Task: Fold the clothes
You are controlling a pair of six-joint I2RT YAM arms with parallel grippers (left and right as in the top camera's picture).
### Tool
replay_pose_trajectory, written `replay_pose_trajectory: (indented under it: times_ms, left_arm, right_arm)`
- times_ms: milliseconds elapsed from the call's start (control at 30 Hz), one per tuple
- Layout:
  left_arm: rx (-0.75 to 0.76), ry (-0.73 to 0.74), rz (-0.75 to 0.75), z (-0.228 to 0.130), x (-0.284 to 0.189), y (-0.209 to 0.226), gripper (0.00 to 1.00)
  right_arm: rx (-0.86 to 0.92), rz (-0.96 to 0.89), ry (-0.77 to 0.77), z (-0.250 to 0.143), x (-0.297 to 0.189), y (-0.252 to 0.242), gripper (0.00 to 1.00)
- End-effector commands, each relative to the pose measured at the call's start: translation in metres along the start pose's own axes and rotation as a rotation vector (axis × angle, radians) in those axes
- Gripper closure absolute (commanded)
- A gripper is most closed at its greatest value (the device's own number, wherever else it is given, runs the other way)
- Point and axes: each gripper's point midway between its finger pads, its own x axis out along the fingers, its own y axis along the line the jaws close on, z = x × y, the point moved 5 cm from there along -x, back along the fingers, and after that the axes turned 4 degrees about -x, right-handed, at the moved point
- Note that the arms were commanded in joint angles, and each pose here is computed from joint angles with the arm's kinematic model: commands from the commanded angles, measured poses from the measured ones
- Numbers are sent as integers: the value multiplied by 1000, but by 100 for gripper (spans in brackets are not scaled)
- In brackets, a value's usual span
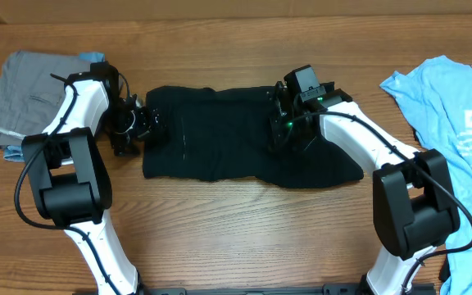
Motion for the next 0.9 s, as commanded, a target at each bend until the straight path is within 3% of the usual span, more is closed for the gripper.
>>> replay_pose_trajectory:
  times_ms: [0, 233, 300, 333, 400, 433, 467, 667, 867]
  left_arm:
    - [22, 167, -28, -22, 55, 4, 2]
    - [106, 179, -7, -31, 64, -14, 6]
    - [121, 186, 22, -35, 67, -16, 12]
    - [127, 186, 36, -35, 67, -16, 20]
    - [129, 182, 58, -35, 67, -14, 48]
    - [129, 181, 66, -35, 67, -13, 79]
    - [126, 182, 69, -35, 67, -11, 96]
    - [117, 157, 160, -23, 38, -8, 96]
    - [168, -8, 213, -4, -51, -41, 96]
  right_arm:
    - [-16, 15, -3, 0, 4, 11, 96]
    - [-35, 21, -3, 0, 7, 18, 96]
    - [-35, 21, -2, 0, 7, 18, 96]
    - [-35, 21, -2, 0, 7, 18, 96]
    - [-34, 21, 1, -1, 7, 18, 96]
    - [-33, 21, 1, -1, 7, 18, 96]
    - [-33, 21, 2, -1, 7, 18, 96]
    - [-41, 22, -4, 0, 7, 19, 96]
    - [40, 41, 10, -2, 7, 22, 96]
